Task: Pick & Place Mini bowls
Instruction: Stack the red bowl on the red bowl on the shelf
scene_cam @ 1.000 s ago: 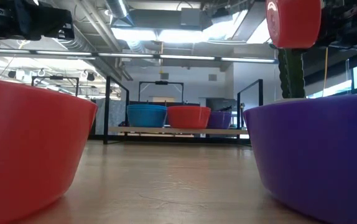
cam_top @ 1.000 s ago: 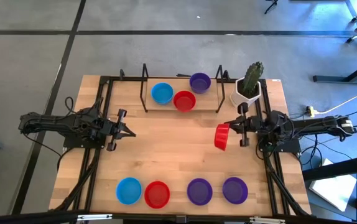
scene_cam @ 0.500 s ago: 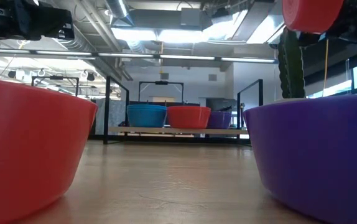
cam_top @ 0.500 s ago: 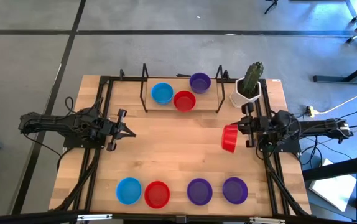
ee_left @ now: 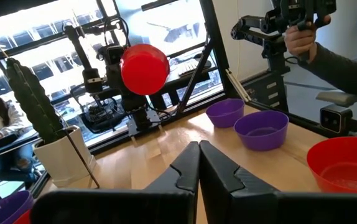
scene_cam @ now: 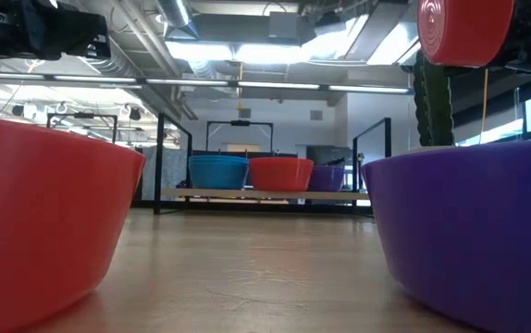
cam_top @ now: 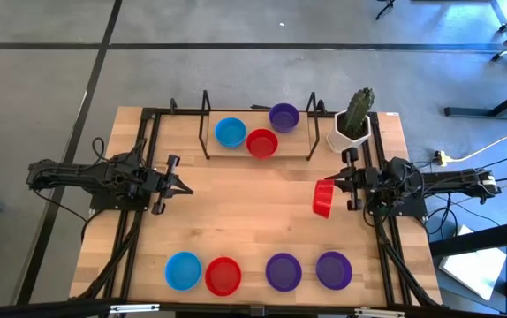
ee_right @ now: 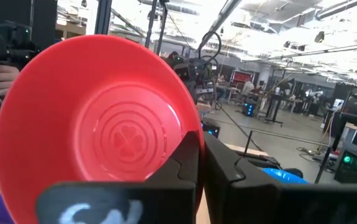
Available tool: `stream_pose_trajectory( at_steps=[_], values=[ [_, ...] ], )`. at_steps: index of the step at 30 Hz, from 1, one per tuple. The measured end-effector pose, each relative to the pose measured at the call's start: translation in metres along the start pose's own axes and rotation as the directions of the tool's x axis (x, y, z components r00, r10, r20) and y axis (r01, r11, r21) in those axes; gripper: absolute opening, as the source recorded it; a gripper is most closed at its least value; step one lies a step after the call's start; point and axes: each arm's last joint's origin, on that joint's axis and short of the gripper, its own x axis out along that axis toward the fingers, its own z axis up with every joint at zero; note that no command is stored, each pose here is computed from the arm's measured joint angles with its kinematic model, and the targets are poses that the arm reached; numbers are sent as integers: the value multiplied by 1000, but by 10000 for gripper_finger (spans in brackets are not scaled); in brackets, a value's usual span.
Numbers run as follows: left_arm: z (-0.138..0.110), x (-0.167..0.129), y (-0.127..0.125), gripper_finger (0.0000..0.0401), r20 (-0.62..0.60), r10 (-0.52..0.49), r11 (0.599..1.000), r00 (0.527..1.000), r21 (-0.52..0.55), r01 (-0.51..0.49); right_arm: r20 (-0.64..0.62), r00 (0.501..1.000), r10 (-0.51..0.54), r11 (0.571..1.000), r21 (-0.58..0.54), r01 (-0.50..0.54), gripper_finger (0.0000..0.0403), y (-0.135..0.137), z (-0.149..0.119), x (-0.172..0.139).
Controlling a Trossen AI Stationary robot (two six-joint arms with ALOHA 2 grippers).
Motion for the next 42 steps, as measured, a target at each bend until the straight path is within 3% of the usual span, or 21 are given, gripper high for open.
stream_pose_trajectory(
  at_steps=[29, 37, 42],
  values=[
    [-1, 0, 0, 8, -12, -4, 1000, 1000, -3, 4, 3, 1000, 26, 1000, 8, -26, 8, 1, 0, 0],
    [-1, 0, 0, 3, -15, -3, 1000, 1000, -4, 3, 64, 998, 17, 996, 87, -22, 8, 0, 6, 3],
    [-1, 0, 0, 4, -14, -2, 1000, 1000, -4, 2, -6, 1000, 13, 993, 118, -12, 8, -1, 13, 24]
  ],
)
